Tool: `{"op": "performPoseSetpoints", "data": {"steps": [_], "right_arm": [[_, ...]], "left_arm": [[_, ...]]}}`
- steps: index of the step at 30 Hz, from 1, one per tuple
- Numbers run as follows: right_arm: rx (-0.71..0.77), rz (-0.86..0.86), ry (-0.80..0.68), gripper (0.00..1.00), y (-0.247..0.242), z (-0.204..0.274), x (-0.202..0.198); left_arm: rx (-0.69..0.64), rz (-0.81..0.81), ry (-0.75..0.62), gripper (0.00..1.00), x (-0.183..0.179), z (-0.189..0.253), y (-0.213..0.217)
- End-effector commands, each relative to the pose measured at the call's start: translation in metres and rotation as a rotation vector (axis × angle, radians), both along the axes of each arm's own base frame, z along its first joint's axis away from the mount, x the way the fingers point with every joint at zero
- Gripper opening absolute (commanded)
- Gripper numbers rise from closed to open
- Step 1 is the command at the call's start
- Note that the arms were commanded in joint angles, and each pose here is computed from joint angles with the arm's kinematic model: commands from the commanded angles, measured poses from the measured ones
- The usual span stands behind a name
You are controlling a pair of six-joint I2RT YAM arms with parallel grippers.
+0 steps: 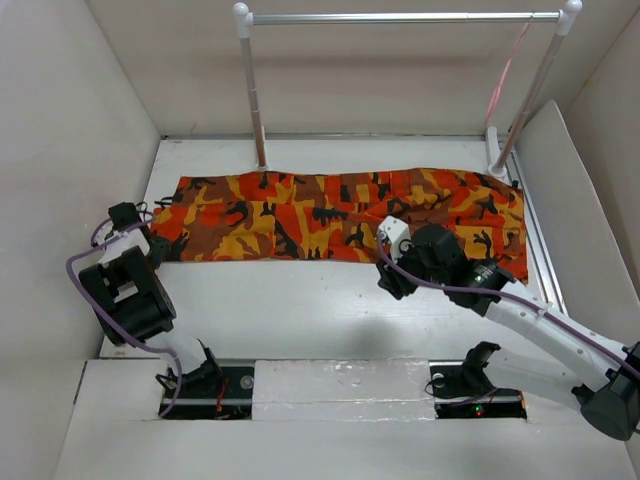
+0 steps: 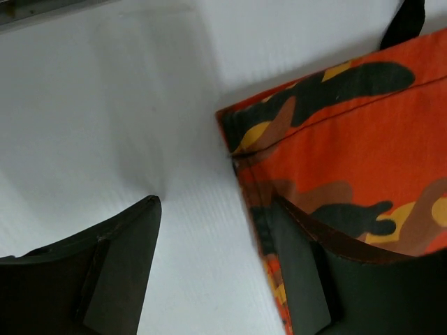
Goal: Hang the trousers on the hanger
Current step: Flatten out the trousers at the center of the board.
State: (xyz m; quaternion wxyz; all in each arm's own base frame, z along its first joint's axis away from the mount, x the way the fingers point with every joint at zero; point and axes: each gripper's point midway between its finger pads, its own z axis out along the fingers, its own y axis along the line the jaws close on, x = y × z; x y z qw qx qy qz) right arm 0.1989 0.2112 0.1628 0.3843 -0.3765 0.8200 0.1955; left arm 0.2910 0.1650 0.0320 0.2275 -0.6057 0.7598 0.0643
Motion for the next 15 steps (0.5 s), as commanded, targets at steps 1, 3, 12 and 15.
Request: {"op": "performPoseSetpoints", "data": {"steps": [1, 3, 12, 15], "right_arm": [[0.043, -0.017, -0.003, 0.51, 0.002, 0.010, 0.000], [0.041, -0.012, 0.002, 0.51, 0.004, 0.009, -0.002], [0.053, 0.007, 0.031, 0.50, 0.011, 0.007, -0.004], [0.047, 0.003, 0.032, 0.50, 0.012, 0.006, -0.004]], "left_arm": [[0.005, -0.013, -0.034, 0.60, 0.019, 0.001, 0.008], [0.000, -0.027, -0.036, 0.50, 0.022, -0.005, 0.008], [0.035, -0.074, -0.016, 0.30, 0.030, -0.004, 0.017], [0.035, -0.074, -0.022, 0.34, 0.030, -0.006, 0.016]]}}
